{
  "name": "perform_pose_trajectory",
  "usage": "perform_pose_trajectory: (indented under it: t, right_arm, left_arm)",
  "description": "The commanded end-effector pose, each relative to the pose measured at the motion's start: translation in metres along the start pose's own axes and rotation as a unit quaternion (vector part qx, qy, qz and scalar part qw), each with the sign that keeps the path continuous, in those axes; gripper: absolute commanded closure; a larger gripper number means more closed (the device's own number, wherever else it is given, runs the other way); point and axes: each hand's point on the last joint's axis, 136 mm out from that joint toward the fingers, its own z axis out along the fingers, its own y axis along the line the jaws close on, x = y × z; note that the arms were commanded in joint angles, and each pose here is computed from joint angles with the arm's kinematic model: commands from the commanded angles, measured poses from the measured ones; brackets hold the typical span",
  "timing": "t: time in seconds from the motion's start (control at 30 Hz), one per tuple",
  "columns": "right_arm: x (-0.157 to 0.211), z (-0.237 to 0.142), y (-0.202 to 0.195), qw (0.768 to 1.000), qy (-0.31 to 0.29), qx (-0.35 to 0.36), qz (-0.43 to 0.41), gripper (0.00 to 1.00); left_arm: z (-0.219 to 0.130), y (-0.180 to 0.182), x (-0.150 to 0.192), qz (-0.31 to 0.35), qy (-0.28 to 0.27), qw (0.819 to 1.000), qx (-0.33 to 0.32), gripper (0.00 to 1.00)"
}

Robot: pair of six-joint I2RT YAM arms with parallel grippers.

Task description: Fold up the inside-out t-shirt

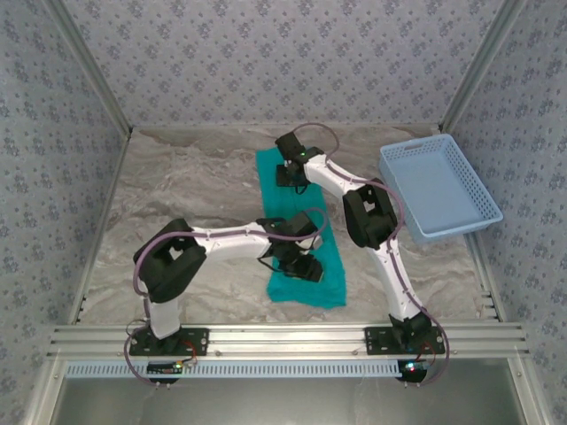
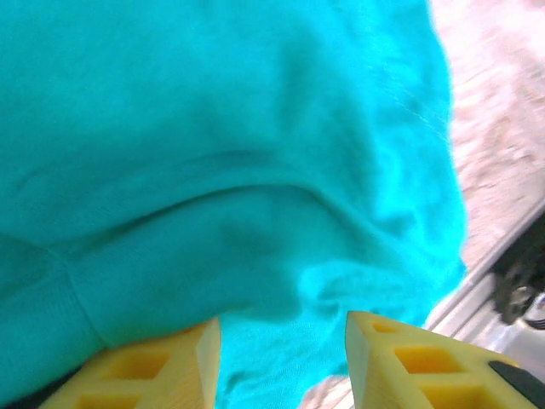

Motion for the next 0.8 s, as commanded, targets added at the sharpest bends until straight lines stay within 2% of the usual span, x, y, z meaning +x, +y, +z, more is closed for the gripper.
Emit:
perform_pose_trajectory:
  t: [0.0, 0.1, 0.17, 0.23, 0.3, 0.4, 0.47, 0.5, 0.53, 0.57, 0.6, 0.67, 0.7, 0.73, 0.77]
  right_arm:
    - [-0.015, -0.028, -0.015, 1.0, -0.001, -0.006, -0.004, 0.54]
    - [-0.033, -0.063, -0.034, 0.999, -0.023, -0.029, -0.002, 0.56]
    - [-0.037, -0.095, -0.051, 0.999, -0.035, -0.029, 0.015, 0.56]
    - [-0.047, -0.135, -0.068, 0.994, -0.083, -0.06, 0.033, 0.55]
    - [-0.042, -0.173, -0.083, 0.988, -0.128, -0.078, 0.04, 0.54]
    - [-0.031, -0.232, -0.109, 0.973, -0.218, -0.075, 0.027, 0.56]
    - [-0.02, -0.262, -0.123, 0.964, -0.262, -0.045, -0.005, 0.56]
    - [-0.012, -0.273, -0.126, 0.959, -0.278, -0.037, -0.036, 0.55]
    - [-0.001, -0.277, -0.121, 0.953, -0.286, -0.038, -0.09, 0.53]
    - [0.006, -0.284, -0.114, 0.945, -0.297, -0.044, -0.133, 0.51]
    - [0.02, -0.288, -0.101, 0.929, -0.299, -0.061, -0.207, 0.5]
    - [0.062, -0.286, -0.076, 0.88, -0.279, -0.113, -0.367, 0.45]
    - [0.092, -0.285, -0.063, 0.843, -0.263, -0.156, -0.443, 0.42]
    - [0.124, -0.286, -0.055, 0.803, -0.244, -0.196, -0.507, 0.34]
    - [0.15, -0.288, -0.052, 0.767, -0.23, -0.222, -0.557, 0.27]
  left_arm:
    - [-0.024, -0.017, -0.003, 0.021, -0.003, 1.0, 0.005, 0.56]
    - [-0.05, -0.025, 0.003, 0.039, -0.015, 0.999, 0.011, 0.56]
    - [-0.074, -0.036, 0.008, 0.081, -0.038, 0.996, 0.028, 0.55]
    - [-0.099, -0.043, 0.011, 0.158, -0.079, 0.984, 0.035, 0.54]
    - [-0.118, -0.032, 0.007, 0.224, -0.134, 0.965, 0.001, 0.53]
    - [-0.137, -0.014, -0.004, 0.315, -0.22, 0.922, -0.037, 0.5]
    - [-0.127, -0.007, 0.009, 0.421, -0.235, 0.876, -0.03, 0.48]
    - [-0.117, -0.004, 0.023, 0.483, -0.228, 0.845, -0.019, 0.45]
    - [-0.108, 0.001, 0.033, 0.532, -0.226, 0.816, -0.016, 0.42]
    - [-0.103, 0.005, 0.035, 0.554, -0.239, 0.797, -0.024, 0.39]
    - [-0.097, 0.014, 0.036, 0.578, -0.244, 0.778, -0.039, 0.35]
    - [-0.079, 0.029, 0.05, 0.634, -0.204, 0.744, -0.049, 0.35]
    - [-0.072, 0.035, 0.059, 0.662, -0.173, 0.728, -0.048, 0.36]
    - [-0.066, 0.043, 0.067, 0.686, -0.145, 0.711, -0.05, 0.36]
    - [-0.064, 0.047, 0.067, 0.696, -0.135, 0.703, -0.058, 0.37]
